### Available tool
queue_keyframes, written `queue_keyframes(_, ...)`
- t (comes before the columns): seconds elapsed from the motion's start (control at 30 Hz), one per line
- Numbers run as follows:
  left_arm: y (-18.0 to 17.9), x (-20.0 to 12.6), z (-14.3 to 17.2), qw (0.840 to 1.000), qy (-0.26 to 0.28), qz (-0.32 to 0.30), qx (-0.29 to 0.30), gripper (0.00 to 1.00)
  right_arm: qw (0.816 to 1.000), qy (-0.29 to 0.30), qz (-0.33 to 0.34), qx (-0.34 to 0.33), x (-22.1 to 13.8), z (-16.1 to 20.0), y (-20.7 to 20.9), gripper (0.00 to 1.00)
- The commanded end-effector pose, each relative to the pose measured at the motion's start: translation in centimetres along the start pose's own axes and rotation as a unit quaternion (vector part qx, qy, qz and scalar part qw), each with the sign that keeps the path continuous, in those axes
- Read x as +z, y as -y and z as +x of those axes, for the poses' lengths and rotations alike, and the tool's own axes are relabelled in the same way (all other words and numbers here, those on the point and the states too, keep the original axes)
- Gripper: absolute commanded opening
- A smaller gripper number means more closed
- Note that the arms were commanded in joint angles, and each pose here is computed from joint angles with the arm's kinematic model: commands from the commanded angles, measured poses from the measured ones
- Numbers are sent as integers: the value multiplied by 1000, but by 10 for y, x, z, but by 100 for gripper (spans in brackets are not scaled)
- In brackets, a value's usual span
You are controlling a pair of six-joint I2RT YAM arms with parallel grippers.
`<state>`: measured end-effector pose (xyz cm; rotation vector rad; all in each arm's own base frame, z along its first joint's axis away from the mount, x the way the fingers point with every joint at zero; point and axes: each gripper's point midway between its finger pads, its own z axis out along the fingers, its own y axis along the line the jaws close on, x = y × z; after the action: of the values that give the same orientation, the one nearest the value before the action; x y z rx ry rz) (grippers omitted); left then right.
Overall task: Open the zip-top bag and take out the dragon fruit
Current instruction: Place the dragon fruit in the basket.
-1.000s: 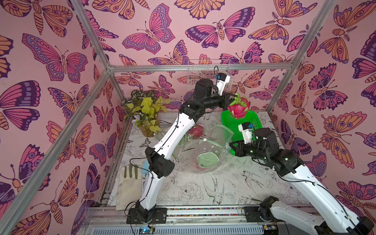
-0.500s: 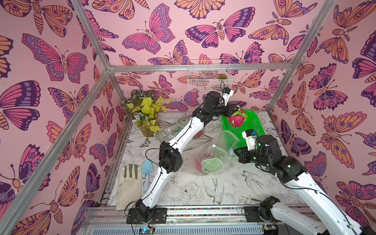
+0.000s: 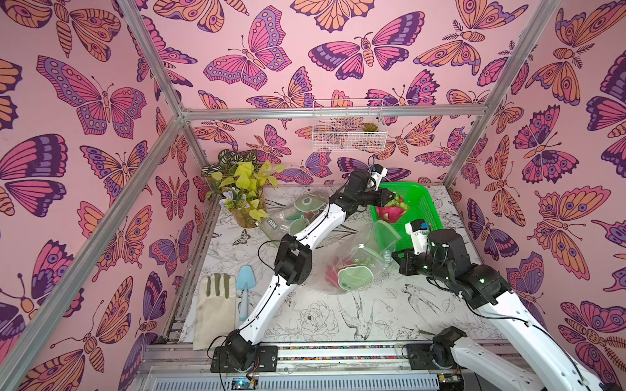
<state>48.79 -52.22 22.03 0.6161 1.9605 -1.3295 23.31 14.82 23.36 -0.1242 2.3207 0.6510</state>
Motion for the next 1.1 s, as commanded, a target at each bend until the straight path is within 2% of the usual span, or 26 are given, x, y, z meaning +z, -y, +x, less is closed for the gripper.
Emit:
queue_keyframes(0.0,3,0,-17,999,33,14,10,0,1000,-3,4,0,-1,2,3,0)
queue_keyframes(0.03,2,1,-16,999,33,14,9,0,1000,-3,5,0,-1,2,3,0)
queue_keyframes(0.07,0,2,-15,999,32,13,9,6,1000,-3,5,0,-1,2,4,0)
queue_keyframes(0.17,7,0,-16,999,30,20,10,36,1000,-2,5,0,-1,2,4,0)
queue_keyframes(0.2,10,-2,-19,999,32,22,13,43,1000,-1,5,1,-1,1,4,0)
queue_keyframes(0.27,20,-8,-27,999,35,24,21,49,1000,-1,6,1,-1,1,4,0)
queue_keyframes(0.5,64,-52,-67,997,48,-1,68,61,1000,5,0,1,-3,-4,1,0)
queue_keyframes(0.73,106,-96,-88,994,51,-13,100,62,1000,13,-4,-4,-6,-13,-4,0)
queue_keyframes(0.97,132,-137,-83,994,21,-37,99,60,1000,23,-19,-9,-10,-24,-13,0)
queue_keyframes(1.07,138,-160,-74,993,-2,-69,94,59,999,32,-29,-12,-12,-32,-19,0)
